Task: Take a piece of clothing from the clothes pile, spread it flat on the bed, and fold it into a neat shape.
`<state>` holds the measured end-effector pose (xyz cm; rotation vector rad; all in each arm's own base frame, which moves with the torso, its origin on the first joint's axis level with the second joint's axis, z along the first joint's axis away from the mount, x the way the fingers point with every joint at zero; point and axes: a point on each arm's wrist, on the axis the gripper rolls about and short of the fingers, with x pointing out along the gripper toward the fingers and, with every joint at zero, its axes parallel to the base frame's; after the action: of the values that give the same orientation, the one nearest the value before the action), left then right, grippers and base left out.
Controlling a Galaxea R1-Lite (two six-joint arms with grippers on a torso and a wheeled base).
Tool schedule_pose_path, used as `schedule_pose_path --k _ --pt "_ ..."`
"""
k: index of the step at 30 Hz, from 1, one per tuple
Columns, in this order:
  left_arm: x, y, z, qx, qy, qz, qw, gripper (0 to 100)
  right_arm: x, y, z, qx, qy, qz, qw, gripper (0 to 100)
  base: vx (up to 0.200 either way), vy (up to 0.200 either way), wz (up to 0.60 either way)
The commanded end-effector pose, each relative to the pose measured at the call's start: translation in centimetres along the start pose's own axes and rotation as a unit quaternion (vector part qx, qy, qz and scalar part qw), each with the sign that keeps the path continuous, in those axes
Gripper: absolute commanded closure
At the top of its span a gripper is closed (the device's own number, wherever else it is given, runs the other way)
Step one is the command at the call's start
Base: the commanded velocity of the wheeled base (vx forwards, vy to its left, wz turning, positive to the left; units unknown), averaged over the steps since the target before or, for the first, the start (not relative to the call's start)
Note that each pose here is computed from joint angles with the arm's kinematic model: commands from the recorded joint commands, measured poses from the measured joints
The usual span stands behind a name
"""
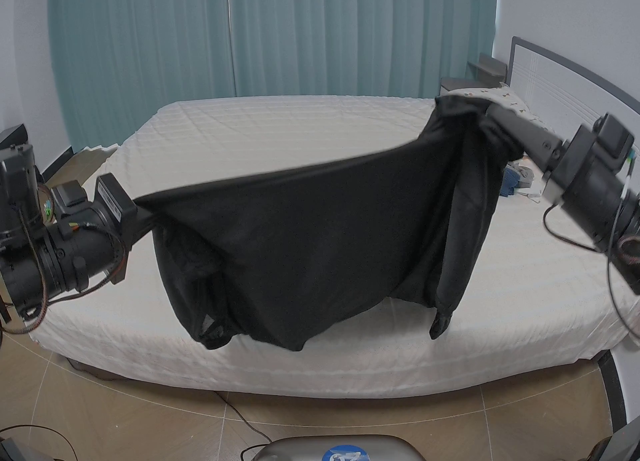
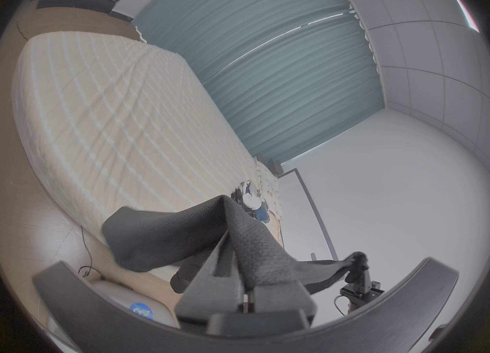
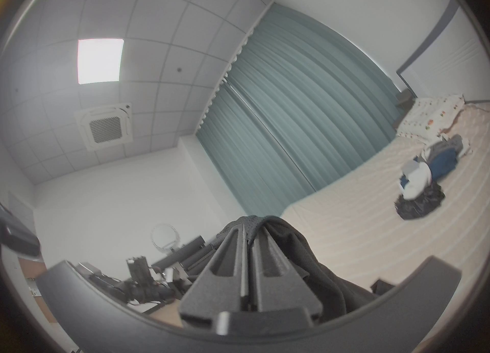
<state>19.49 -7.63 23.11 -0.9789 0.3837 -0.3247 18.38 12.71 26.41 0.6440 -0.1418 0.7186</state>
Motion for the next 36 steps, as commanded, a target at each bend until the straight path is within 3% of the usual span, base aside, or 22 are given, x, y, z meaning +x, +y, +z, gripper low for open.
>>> schedule_pose_path --k 1,4,7,12,20,31,32,36 --pt "-0.5 -2.3 2.8 0.001 -0.041 -0.013 0.9991 100 0.4 2.1 6.6 -0.018 -0.081 0.025 0.9962 100 0.0 0.0 0.0" --pt "1.4 -2.1 3.5 -0.003 -0.037 0.01 0.9993 100 3.3 -0.1 6.8 -0.028 -0.055 -0.001 0.9981 100 0.0 0.0 0.0" --pt "3.0 -1.6 3.8 -0.009 -0.033 0.027 0.999 100 6.1 -2.5 4.7 -0.024 -0.021 -0.031 0.999 100 0.0 0.0 0.0" --pt "6.1 -0.2 4.8 -0.017 -0.033 0.053 0.9979 100 10.8 -6.3 2.8 -0.024 -0.009 -0.059 0.9979 100 0.0 0.0 0.0" --pt "10.1 1.1 6.0 -0.028 -0.035 0.073 0.9963 100 14.6 -9.1 0.3 -0.028 -0.005 -0.076 0.9967 100 0.15 0.0 0.0" --pt "15.1 3.9 7.6 -0.037 -0.04 0.105 0.993 100 17.7 -11.4 0.1 -0.037 -0.033 -0.071 0.9963 100 0.2 0.0 0.0" --pt "16.8 5.5 7.4 -0.042 -0.035 0.123 0.9909 100 18.2 -12.2 -0.5 -0.04 -0.03 -0.075 0.9959 100 0.2 0.0 0.0" --pt "19.0 7.6 7.1 -0.045 -0.028 0.144 0.9882 100 18.9 -14.0 -2.6 -0.045 -0.011 -0.088 0.995 100 0.15 0.0 0.0"
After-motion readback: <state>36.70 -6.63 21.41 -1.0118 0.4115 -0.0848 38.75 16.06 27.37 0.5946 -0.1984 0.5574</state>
